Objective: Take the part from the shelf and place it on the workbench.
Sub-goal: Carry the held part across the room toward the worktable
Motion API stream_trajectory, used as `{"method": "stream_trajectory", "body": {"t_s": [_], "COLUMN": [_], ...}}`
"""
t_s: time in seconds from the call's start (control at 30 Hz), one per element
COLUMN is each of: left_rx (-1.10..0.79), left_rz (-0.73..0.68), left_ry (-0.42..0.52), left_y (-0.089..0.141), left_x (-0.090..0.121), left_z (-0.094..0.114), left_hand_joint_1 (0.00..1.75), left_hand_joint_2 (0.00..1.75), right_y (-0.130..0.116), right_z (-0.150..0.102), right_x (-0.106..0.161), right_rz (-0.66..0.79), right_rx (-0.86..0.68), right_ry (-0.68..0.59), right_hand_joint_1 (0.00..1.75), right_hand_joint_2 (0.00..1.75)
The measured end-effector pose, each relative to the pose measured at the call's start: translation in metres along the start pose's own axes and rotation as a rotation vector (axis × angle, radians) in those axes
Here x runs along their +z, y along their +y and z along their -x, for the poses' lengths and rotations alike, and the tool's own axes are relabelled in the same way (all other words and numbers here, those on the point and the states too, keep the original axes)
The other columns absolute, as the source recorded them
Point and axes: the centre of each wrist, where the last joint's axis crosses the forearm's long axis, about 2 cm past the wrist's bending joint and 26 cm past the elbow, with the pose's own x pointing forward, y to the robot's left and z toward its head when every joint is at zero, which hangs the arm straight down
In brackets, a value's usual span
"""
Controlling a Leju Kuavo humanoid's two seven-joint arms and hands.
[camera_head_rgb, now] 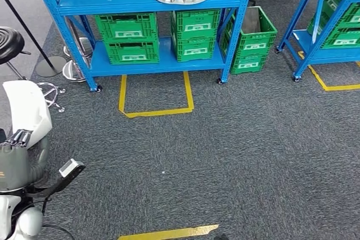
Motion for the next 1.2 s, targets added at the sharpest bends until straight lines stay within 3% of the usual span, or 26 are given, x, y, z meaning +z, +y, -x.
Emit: {"method": "stream_trajectory", "body": {"t_s": [0.57,1.2], "left_rx": [-0.013,0.028], "left_rz": [0.004,0.017], "left_ry": [-0.002,-0.021], "left_y": [0.003,-0.006], "left_x": [0.002,-0.004], "left_z": [0.001,-0.012], "left_hand_joint_1": [1.75,1.75], "left_hand_joint_2": [1.75,1.75], "right_y": [-0.001,-0.001], "right_z": [-0.002,0.0], "right_x": [0.0,0.0], "right_rz": [0.046,0.087], "right_rx": [0.017,0.024], "right_ry": [0.008,-0.014], "right_hand_joint_1": [0.0,0.0], "right_hand_joint_2": [0.0,0.0]}}
